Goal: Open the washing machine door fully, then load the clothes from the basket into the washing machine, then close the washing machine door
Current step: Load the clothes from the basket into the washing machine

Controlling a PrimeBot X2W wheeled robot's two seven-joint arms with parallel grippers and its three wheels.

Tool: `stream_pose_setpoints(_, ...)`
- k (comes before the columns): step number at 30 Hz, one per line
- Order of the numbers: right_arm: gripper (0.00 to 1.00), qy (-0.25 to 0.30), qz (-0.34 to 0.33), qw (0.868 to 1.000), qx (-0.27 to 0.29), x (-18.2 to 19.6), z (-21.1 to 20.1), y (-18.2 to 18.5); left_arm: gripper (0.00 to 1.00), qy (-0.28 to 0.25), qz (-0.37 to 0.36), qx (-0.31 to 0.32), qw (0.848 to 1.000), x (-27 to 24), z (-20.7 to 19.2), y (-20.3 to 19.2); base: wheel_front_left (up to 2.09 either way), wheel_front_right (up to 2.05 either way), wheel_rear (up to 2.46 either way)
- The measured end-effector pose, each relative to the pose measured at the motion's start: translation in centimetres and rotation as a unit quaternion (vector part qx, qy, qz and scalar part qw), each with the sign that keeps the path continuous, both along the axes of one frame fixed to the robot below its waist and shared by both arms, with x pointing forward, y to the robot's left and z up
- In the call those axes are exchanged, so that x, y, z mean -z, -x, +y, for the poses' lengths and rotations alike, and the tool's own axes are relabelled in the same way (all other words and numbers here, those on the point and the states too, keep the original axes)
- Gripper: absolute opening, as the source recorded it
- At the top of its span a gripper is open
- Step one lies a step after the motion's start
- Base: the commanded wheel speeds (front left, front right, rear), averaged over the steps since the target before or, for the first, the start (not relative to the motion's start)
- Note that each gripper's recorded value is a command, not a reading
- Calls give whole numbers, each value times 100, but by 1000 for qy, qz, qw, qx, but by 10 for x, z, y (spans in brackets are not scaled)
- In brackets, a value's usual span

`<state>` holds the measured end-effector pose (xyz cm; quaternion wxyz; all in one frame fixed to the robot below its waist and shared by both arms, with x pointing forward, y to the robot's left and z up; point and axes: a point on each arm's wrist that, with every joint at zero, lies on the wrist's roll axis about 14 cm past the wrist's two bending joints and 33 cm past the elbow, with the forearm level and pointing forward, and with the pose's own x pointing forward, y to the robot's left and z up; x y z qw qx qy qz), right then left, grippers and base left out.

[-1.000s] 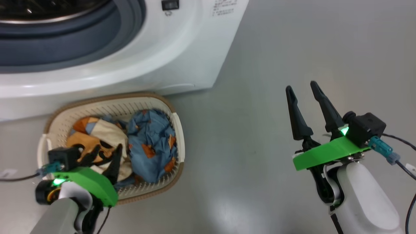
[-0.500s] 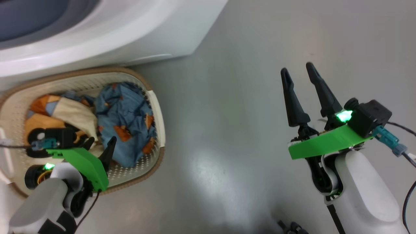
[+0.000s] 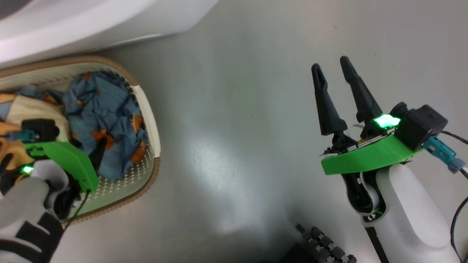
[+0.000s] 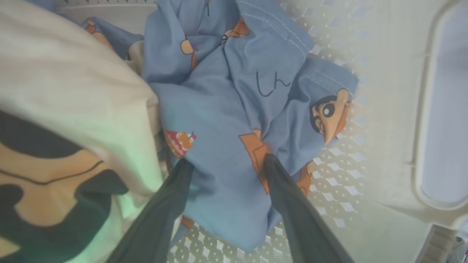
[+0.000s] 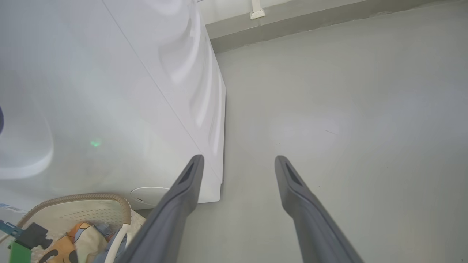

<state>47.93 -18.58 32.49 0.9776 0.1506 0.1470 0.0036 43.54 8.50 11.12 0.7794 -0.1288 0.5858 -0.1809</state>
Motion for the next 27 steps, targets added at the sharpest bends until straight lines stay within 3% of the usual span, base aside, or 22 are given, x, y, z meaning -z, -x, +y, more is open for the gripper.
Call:
stream_pose_setpoints(18,100,8,32,999,14,24,-12,10,100,-4,20,1,1000,45,-15,-19,0,0,0)
stream_pose_setpoints(20,100,9,32,999,16,23,-14,11,0,-4,21,1,1000,46,-17,-19,0,0,0)
stream_pose_setpoints(27,100,6,25,1000,15,17,-12,9,0,2,14,5,1000,36,-19,-22,0,0,0)
